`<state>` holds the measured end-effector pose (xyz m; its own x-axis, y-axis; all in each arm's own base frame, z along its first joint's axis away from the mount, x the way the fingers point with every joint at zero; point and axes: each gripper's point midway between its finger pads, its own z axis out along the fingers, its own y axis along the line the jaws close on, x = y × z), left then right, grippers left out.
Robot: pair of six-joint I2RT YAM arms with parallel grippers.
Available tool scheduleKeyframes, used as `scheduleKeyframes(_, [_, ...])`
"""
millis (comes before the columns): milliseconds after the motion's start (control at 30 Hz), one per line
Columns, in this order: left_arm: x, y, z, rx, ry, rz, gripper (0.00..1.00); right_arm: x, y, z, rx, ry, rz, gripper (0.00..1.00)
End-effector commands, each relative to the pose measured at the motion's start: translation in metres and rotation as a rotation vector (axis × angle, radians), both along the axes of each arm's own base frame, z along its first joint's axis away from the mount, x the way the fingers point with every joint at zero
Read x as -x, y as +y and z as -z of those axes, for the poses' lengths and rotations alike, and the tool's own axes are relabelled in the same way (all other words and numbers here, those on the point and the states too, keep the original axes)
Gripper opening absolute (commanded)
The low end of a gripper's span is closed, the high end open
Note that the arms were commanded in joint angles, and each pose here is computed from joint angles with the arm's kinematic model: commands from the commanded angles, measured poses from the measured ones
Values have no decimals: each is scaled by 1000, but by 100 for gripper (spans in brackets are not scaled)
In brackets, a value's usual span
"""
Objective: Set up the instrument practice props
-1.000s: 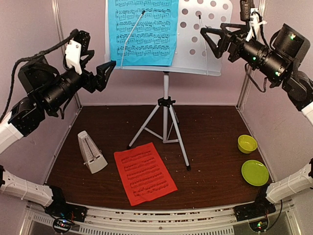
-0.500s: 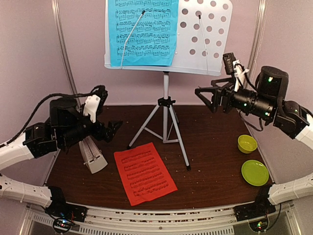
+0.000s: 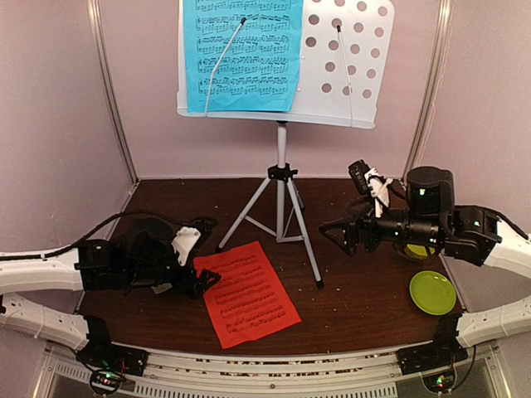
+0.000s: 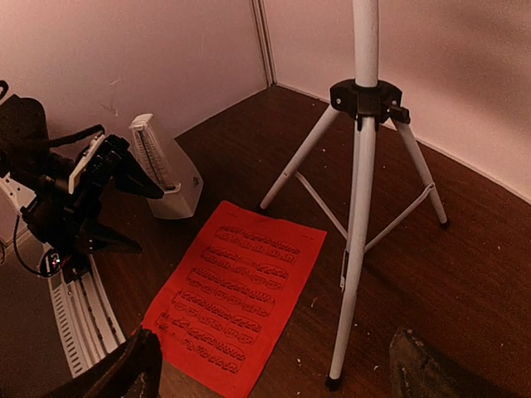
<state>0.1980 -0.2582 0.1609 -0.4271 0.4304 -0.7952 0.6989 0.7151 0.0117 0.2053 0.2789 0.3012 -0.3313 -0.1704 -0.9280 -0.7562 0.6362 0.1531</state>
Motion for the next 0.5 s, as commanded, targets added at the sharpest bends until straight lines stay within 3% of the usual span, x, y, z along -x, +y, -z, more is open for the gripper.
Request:
scheduleKeyframes(0, [28, -27, 11, -24, -8, 115, 88, 5, 0, 27, 1, 60, 9, 96])
scheduleKeyframes(233, [83, -67, 40, -218, -50, 296, 82, 7, -4, 57, 10, 124, 36, 100])
scheduleKeyframes(367, [104, -93, 50, -293, -41, 351, 74, 9, -3, 67, 16, 166, 37, 100])
scheduleKeyframes(467, [115, -109, 58, -354, -46, 374, 70, 0, -14, 69, -15, 188, 140, 100])
